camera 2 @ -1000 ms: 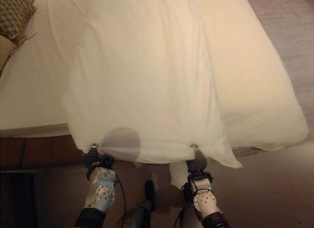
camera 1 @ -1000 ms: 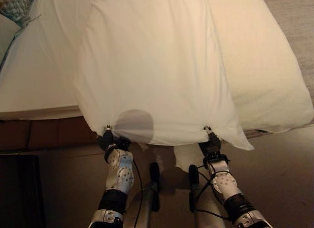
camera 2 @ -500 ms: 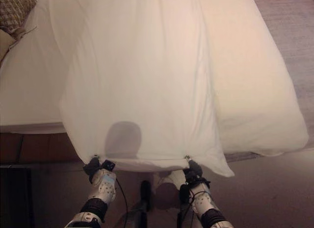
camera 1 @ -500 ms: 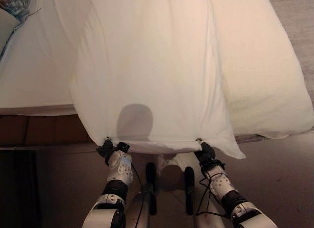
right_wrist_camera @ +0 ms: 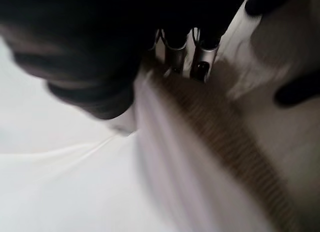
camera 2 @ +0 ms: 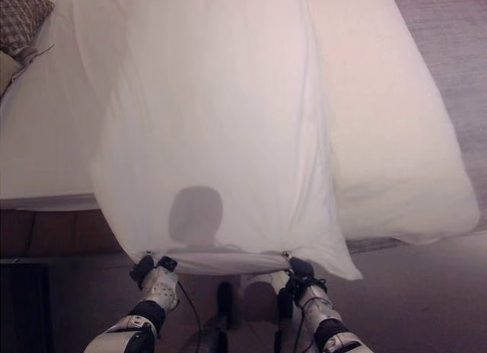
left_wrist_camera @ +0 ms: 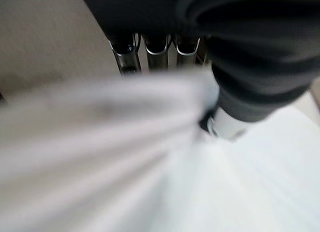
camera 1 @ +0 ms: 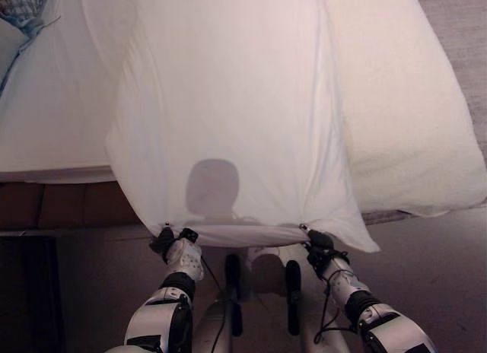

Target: Make the bed

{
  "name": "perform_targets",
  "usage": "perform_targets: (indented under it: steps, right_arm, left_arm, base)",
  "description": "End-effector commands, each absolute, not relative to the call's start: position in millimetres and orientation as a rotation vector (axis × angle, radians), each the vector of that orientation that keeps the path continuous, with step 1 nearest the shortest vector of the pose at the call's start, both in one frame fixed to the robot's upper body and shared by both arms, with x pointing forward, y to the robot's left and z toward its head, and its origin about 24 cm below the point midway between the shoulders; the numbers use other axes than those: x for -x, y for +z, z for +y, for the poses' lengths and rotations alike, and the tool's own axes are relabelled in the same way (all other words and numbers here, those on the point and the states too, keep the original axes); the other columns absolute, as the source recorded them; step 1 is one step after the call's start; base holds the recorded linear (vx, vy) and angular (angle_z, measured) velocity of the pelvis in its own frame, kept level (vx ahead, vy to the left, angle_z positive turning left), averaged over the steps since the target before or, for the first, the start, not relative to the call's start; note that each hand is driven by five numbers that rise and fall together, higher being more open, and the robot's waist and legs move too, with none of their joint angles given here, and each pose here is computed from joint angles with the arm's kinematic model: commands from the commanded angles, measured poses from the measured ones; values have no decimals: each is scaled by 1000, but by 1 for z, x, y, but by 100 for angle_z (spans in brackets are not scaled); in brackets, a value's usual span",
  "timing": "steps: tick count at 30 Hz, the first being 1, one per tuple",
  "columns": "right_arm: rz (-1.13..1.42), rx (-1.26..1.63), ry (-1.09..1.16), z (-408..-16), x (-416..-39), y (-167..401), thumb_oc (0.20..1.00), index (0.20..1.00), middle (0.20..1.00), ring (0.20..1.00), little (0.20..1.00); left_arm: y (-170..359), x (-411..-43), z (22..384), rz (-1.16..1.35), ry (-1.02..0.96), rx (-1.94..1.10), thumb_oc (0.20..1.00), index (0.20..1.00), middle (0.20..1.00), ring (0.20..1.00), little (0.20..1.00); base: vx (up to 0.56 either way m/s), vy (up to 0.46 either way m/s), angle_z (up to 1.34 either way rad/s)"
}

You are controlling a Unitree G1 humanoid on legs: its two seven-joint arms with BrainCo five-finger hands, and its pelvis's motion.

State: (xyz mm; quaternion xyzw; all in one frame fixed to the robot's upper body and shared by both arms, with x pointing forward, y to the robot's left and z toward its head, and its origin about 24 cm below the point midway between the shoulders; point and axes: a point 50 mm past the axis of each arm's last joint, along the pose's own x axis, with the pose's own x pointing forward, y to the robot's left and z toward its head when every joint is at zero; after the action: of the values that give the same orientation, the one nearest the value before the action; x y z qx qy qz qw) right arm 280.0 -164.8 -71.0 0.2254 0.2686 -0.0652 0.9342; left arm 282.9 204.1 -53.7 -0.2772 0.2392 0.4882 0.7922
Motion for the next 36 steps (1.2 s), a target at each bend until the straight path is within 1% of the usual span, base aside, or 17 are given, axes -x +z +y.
perform_targets:
  steps: [1, 8, 10, 14, 17, 19, 20, 21, 22, 23, 24, 25, 27, 28, 31, 33, 36]
  right_arm:
    - [889, -294, -360, -219, -185, -132, 1000, 1000, 1000, 1000, 1000]
    - [968, -245, -326, -222, -164, -142, 1000, 1000, 1000, 1000, 1000]
    - [963, -257, -328, -224, -162, -141, 1000, 1000, 1000, 1000, 1000]
    - [920, -361, -348, -222, -165, -140, 1000, 1000, 1000, 1000, 1000]
    - [888, -402, -325, -220, -168, -138, 1000, 1000, 1000, 1000, 1000]
    - [829, -405, -257, -214, -179, -130, 1000, 1000, 1000, 1000, 1000]
    - [830, -405, -258, -214, -179, -131, 1000, 1000, 1000, 1000, 1000]
    - [752, -421, -194, -211, -194, -119, 1000, 1000, 1000, 1000, 1000]
    - [752, -421, -195, -211, -194, -119, 1000, 1000, 1000, 1000, 1000]
    - [664, -457, -125, -204, -207, -106, 1000, 1000, 1000, 1000, 1000]
    - [664, -457, -125, -204, -206, -106, 1000, 1000, 1000, 1000, 1000]
    - [575, -435, -12, -196, -220, -89, 1000, 1000, 1000, 1000, 1000]
    - [546, -436, 10, -195, -224, -84, 1000, 1000, 1000, 1000, 1000]
    - [470, -411, 131, -187, -234, -67, 1000, 1000, 1000, 1000, 1000]
    - [425, -396, 205, -183, -242, -55, 1000, 1000, 1000, 1000, 1000]
    - [365, -336, 338, -175, -261, -35, 1000, 1000, 1000, 1000, 1000]
    - [326, -317, 437, -163, -280, -18, 1000, 1000, 1000, 1000, 1000]
  left_arm:
    - [-116, -140, 293, 786, 1615, 504, 1000, 1000, 1000, 1000, 1000]
    - [-136, -110, 277, 953, 1473, 394, 1000, 1000, 1000, 1000, 1000]
    - [-141, -107, 268, 984, 1390, 364, 1000, 1000, 1000, 1000, 1000]
    - [-146, -101, 260, 1004, 1360, 386, 1000, 1000, 1000, 1000, 1000]
    - [-145, -111, 251, 968, 1277, 373, 1000, 1000, 1000, 1000, 1000]
    - [-135, -143, 233, 850, 1048, 286, 1000, 1000, 1000, 1000, 1000]
    - [-135, -142, 232, 852, 1048, 285, 1000, 1000, 1000, 1000, 1000]
    - [-120, -165, 222, 725, 858, 259, 1000, 1000, 1000, 1000, 1000]
    - [-120, -165, 222, 726, 858, 259, 1000, 1000, 1000, 1000, 1000]
    - [-91, -194, 214, 550, 607, 120, 1000, 1000, 1000, 1000, 1000]
    - [-91, -194, 214, 550, 607, 120, 1000, 1000, 1000, 1000, 1000]
    - [-75, -205, 212, 476, 423, 83, 1000, 1000, 1000, 1000, 1000]
    - [-70, -210, 212, 444, 348, 49, 1000, 1000, 1000, 1000, 1000]
    - [-52, -223, 205, 339, 114, -88, 1000, 1000, 1000, 1000, 1000]
    - [-44, -229, 198, 301, -1, -55, 1000, 1000, 1000, 1000, 1000]
    - [-24, -244, 182, 217, -217, -23, 1000, 1000, 1000, 1000, 1000]
    - [-6, -261, 167, 146, -357, -6, 1000, 1000, 1000, 1000, 1000]
  base:
    - [51, -2, 7]
    - [47, -11, 6]
    - [15, -6, -1]
    - [28, -14, -2]
    - [19, -38, 9]
    - [6, -38, 8]
    - [-9, -42, 6]
    - [-8, -18, 6]
    - [-12, -48, 6]
    - [-5, -29, 3]
    - [-9, -52, 4]
    - [-5, -22, 4]
    - [-4, -14, 2]
    - [0, 0, 0]
    - [-10, -5, 2]
    - [-42, -2, 3]
    - [-57, 1, 0]
